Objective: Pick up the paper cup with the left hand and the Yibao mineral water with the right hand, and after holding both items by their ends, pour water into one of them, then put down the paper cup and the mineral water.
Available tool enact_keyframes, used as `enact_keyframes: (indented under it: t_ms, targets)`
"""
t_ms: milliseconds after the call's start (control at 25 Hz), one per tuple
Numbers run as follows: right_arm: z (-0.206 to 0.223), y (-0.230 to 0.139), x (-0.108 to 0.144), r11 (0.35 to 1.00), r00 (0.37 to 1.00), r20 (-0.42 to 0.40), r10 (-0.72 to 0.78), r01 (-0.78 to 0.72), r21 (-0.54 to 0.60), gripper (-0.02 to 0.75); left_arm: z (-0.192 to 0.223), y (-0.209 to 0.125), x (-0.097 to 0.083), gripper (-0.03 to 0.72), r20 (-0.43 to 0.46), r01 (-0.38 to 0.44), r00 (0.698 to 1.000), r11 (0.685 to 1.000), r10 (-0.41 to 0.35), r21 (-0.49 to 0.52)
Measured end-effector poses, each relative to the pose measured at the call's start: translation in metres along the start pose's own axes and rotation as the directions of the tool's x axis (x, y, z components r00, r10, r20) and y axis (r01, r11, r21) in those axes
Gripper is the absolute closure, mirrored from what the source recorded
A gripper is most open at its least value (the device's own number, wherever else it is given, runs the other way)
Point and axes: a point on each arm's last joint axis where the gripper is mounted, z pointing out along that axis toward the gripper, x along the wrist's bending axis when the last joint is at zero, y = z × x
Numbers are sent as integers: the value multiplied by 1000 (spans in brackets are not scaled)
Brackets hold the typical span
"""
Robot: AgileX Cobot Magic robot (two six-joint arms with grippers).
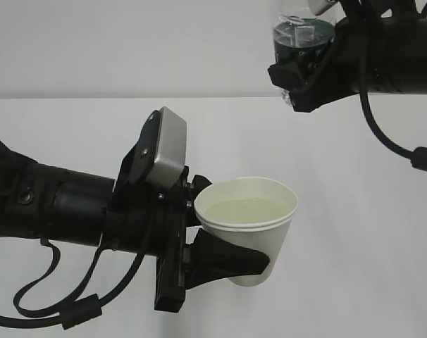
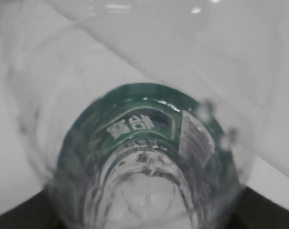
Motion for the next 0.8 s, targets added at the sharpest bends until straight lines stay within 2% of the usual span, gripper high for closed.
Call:
enact_keyframes:
  t_ms: [160,440,800]
  targets:
    - [0,-2,-4,999,999,18,35,-35,6,312,0,0,0,288,0,0,1000,1000,0,0]
    - [-5,-10,-28,992,990,64,127,-127,5,312,0,0,0,288,-1,0,1000,1000,0,1]
    - [-10,-36,-38,982,982,61,180,-183,46,318,0,0,0,288,-4,3,1000,1000,-3,-2]
